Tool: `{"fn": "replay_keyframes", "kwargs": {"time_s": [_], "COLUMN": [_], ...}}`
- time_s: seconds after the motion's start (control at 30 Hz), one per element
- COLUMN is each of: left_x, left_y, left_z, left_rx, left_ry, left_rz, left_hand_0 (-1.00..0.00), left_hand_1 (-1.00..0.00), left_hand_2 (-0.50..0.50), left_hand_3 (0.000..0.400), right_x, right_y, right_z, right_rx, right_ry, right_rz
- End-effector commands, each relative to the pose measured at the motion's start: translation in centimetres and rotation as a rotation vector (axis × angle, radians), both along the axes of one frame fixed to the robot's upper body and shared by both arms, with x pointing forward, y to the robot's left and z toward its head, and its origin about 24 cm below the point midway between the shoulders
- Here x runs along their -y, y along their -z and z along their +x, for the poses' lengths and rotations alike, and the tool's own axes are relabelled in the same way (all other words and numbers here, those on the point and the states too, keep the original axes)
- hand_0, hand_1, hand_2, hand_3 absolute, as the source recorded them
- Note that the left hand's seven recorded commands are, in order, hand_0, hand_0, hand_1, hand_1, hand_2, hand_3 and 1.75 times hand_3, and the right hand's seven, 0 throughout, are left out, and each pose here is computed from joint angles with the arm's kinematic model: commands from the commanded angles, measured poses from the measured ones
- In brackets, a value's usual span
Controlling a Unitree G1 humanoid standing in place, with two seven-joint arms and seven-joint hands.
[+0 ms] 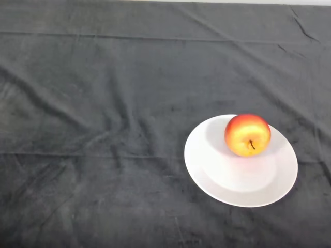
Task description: Move the apple to the plate
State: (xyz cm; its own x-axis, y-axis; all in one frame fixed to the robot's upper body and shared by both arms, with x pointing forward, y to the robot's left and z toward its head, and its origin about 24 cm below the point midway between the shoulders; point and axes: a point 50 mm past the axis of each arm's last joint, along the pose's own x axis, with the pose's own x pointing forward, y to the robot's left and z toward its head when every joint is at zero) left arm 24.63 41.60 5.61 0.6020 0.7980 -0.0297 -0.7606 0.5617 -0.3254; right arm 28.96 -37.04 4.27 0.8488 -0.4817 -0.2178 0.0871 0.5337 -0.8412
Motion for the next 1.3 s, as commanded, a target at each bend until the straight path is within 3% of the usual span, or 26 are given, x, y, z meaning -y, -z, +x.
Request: {"fn": "replay_keyframes", "kwargs": {"time_s": [0.03, 1.3], "left_x": [-1.28, -1.25], "left_y": [-0.16, -0.21], "left_z": [-1.11, -1.07], "left_rx": [-0.021, -0.017], "left_ry": [-0.036, -0.023], "left_rz": [-0.012, -0.015], "left_hand_0": [0.00, 0.00], "left_hand_1": [0.00, 0.00], "left_hand_2": [0.00, 0.00], "left_hand_3": [0.000, 0.000], "right_x": [-0.71, -0.71], "right_y": [3.87, 3.87], "right_z": [-2.29, -2.29], "right_rx": [-0.143, -0.142], "right_ry": [-0.0007, -0.0008], "right_rz": [0.023, 0.023]}}
